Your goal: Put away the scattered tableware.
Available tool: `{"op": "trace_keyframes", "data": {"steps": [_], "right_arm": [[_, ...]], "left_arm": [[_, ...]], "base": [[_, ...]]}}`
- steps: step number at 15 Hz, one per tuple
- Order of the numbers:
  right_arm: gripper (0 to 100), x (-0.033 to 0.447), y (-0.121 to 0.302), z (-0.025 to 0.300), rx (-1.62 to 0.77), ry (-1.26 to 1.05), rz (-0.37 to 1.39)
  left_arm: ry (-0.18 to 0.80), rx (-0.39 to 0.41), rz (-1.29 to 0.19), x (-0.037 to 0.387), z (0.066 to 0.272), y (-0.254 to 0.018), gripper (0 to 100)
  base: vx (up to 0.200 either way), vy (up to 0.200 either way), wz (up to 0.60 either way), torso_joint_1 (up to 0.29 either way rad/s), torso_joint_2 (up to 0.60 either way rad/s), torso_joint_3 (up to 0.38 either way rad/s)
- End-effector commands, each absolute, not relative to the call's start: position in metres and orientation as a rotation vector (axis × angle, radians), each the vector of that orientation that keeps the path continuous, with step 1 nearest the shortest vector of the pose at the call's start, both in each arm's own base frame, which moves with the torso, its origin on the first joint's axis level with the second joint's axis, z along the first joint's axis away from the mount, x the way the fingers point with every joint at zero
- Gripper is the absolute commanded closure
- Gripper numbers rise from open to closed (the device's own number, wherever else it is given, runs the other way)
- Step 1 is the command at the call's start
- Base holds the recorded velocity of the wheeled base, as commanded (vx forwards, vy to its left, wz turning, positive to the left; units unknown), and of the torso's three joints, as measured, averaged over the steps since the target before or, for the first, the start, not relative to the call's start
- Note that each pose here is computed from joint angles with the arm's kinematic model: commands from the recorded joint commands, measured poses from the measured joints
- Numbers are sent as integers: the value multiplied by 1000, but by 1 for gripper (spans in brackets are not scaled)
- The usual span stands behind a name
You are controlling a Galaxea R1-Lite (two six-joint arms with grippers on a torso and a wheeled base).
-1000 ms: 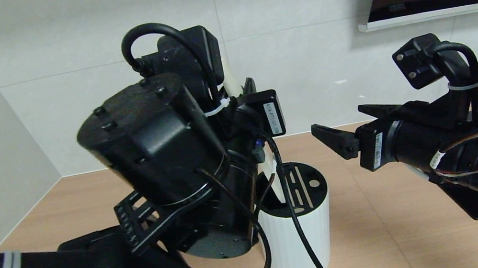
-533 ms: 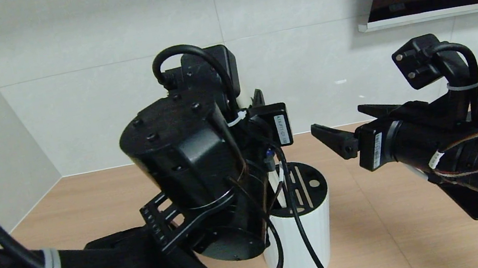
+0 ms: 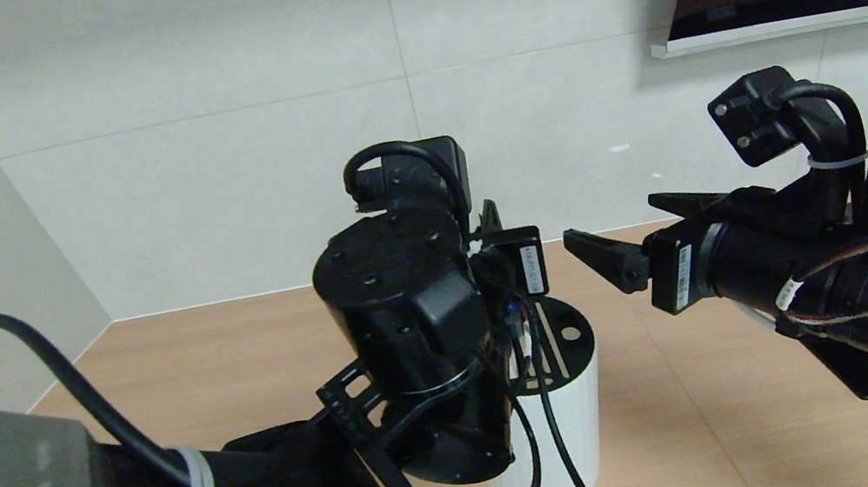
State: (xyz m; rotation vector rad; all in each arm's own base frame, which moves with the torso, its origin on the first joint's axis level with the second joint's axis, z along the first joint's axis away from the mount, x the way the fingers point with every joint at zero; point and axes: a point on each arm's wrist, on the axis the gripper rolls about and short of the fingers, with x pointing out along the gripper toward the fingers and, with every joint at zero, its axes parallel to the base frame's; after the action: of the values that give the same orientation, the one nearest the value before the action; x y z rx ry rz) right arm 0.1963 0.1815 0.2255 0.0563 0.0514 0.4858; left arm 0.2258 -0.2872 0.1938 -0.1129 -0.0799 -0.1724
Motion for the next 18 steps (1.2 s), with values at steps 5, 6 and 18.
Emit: {"op": "trace_keyframes", "data": {"steps": [5,6,18], "right_arm": [[0,196,181,226,55,50,485],[0,196,181,227,57,46,485],[0,195,181,224,51,54,483]], "left_arm": [[-26,-72,-168,234,165,-296,100],[-21,-68,-168,235,162,-297,100],[40,-21,-161,239,133,-298,100]], "base": [[0,0,0,0,0,0],[0,0,0,0,0,0],[0,0,0,0,0,0]]}}
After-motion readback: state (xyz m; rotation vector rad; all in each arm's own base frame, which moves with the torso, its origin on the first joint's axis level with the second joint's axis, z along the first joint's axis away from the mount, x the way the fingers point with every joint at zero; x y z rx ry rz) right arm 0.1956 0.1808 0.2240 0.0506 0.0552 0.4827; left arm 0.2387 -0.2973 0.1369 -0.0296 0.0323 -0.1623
